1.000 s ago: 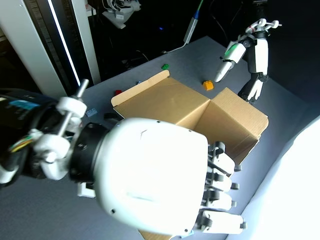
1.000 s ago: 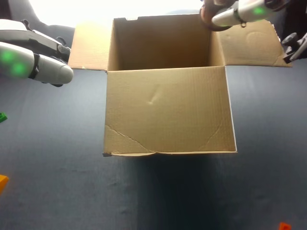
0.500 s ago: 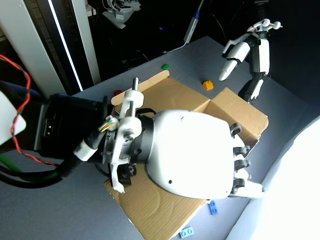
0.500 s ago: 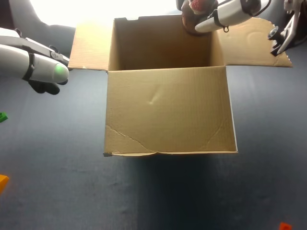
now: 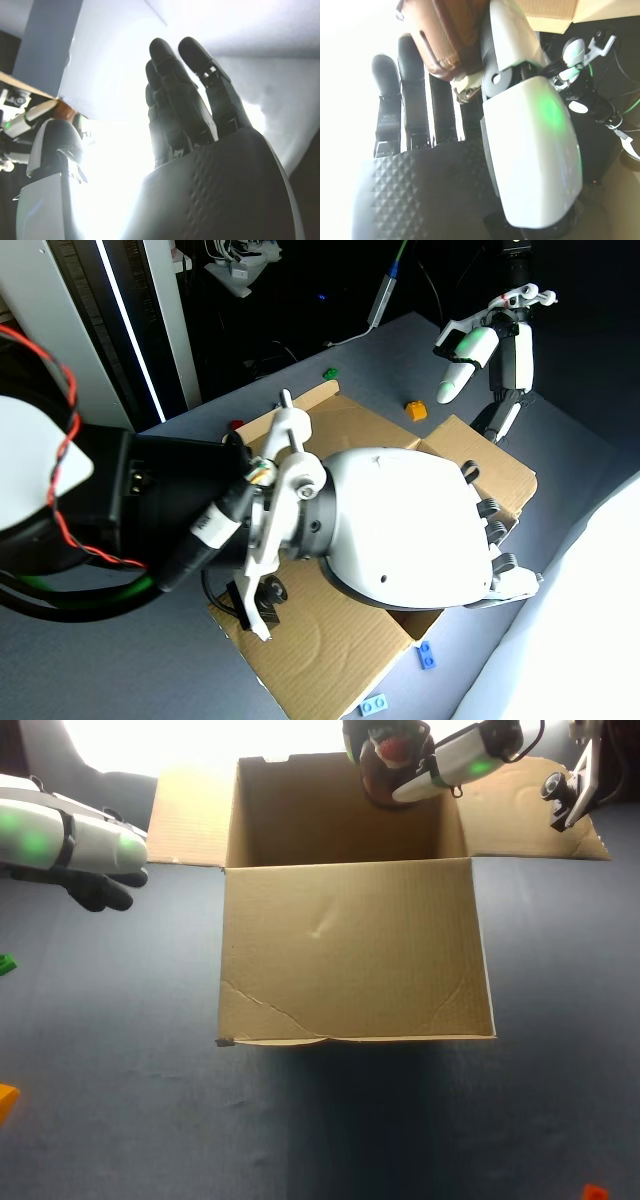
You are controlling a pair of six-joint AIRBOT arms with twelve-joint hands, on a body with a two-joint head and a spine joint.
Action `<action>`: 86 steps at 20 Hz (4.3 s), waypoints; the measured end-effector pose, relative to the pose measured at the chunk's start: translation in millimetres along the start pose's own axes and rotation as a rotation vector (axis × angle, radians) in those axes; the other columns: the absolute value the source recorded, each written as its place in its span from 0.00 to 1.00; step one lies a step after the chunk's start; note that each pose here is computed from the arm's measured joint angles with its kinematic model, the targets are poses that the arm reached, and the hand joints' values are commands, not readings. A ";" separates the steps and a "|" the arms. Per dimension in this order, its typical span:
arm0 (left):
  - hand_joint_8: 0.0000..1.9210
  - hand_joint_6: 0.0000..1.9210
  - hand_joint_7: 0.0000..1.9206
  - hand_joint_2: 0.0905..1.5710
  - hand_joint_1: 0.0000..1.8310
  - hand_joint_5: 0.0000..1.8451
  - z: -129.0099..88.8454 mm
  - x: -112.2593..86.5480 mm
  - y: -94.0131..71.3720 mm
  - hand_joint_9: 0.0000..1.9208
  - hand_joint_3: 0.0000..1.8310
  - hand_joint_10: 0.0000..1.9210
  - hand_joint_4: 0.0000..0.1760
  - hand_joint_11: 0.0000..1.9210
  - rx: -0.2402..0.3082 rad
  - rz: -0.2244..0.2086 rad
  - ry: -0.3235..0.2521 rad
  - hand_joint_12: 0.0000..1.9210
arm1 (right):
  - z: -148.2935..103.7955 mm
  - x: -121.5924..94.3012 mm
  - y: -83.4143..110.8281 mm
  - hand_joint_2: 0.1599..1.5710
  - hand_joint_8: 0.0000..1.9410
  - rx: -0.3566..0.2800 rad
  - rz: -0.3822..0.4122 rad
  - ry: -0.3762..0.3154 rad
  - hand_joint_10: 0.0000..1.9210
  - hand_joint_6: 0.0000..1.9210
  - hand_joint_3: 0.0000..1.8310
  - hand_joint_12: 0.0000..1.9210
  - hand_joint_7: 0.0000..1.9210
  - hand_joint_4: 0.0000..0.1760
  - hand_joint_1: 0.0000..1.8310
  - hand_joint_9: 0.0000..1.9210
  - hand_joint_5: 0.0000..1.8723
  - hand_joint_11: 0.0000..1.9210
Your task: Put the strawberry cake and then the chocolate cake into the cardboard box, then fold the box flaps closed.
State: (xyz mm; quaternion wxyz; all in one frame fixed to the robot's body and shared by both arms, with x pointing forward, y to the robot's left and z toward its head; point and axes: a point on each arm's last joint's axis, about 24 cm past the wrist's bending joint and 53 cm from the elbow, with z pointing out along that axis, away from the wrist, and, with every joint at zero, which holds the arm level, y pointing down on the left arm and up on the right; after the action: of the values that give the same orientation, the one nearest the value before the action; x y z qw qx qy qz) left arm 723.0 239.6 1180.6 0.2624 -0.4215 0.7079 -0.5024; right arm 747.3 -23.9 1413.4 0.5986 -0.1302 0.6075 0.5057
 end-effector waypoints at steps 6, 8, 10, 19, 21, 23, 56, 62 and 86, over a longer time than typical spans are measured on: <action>0.00 0.00 0.35 0.64 0.33 0.25 4.7 -0.6 -0.2 0.41 0.00 0.00 0.00 0.14 0.016 -0.081 -0.014 0.61 | 14.2 15.5 -5.7 0.74 0.68 0.004 -0.036 0.038 0.79 0.59 0.00 0.92 0.44 0.00 0.73 0.33 0.44 0.14; 0.00 0.01 0.36 0.63 0.35 0.26 4.6 -2.9 -1.2 0.42 0.00 0.00 0.02 0.15 0.022 -0.094 -0.022 0.61 | 17.4 20.8 -1.7 0.75 0.70 -0.009 -0.056 0.054 0.80 0.60 0.00 0.92 0.43 0.00 0.73 0.32 0.43 0.13; 0.00 0.01 0.36 0.63 0.35 0.26 4.6 -3.7 -2.5 0.42 0.00 0.00 0.03 0.14 0.027 -0.107 -0.026 0.61 | 21.8 26.2 6.1 0.75 0.72 -0.030 -0.062 0.067 0.80 0.58 0.00 0.92 0.42 0.00 0.73 0.32 0.44 0.13; 0.00 0.00 0.36 0.63 0.35 0.26 4.5 -4.9 -3.7 0.42 0.00 0.00 0.04 0.14 0.033 -0.120 -0.030 0.60 | 25.1 31.7 7.7 0.67 0.32 -0.044 -0.106 0.091 0.55 0.40 0.00 0.86 0.28 0.00 0.51 0.24 0.20 0.05; 0.00 0.00 0.36 0.64 0.35 0.26 4.5 -5.0 -3.8 0.42 0.00 0.00 0.05 0.14 0.034 -0.121 -0.031 0.60 | 27.6 32.5 8.9 0.64 0.08 -0.047 -0.104 0.092 0.43 0.17 0.00 0.80 0.26 0.00 0.45 0.18 0.17 0.00; 0.00 0.00 0.36 0.64 0.35 0.26 6.2 -3.2 -3.6 0.42 0.00 0.00 0.05 0.15 0.033 -0.121 -0.028 0.60 | 28.1 33.3 10.2 0.64 0.04 -0.051 -0.105 0.095 0.42 0.13 0.00 0.78 0.25 0.00 0.43 0.16 0.16 0.00; 0.00 0.00 0.35 0.64 0.33 0.26 6.2 10.2 -63.5 0.42 0.00 0.00 0.06 0.14 0.183 -0.195 0.002 0.61 | -155.0 -104.4 -142.5 0.65 0.00 0.424 0.264 -0.350 0.22 0.01 0.00 0.63 0.18 0.00 0.29 0.12 0.17 0.00; 0.00 0.00 0.35 0.63 0.34 0.26 4.1 33.3 -84.9 0.42 0.00 0.00 0.06 0.14 0.232 -0.239 0.056 0.61 | -193.2 -77.1 -166.9 0.65 0.00 0.494 0.183 -0.289 0.21 0.01 0.00 0.62 0.18 0.00 0.29 0.12 0.16 0.00; 0.00 0.00 0.35 0.64 0.34 0.25 14.0 104.8 -84.5 0.41 0.00 0.00 0.01 0.15 0.256 -0.232 0.217 0.59 | -189.6 74.6 -161.5 0.68 0.00 0.514 0.079 0.091 0.22 0.00 0.00 0.63 0.19 0.00 0.24 0.13 0.16 0.00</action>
State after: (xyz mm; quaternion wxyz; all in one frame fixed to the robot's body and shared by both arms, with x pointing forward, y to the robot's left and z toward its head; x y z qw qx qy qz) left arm 709.2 130.8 1259.7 0.1764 -0.4066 0.6091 -0.6577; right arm 739.1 -210.0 1232.0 0.5640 0.0273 0.7469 0.3512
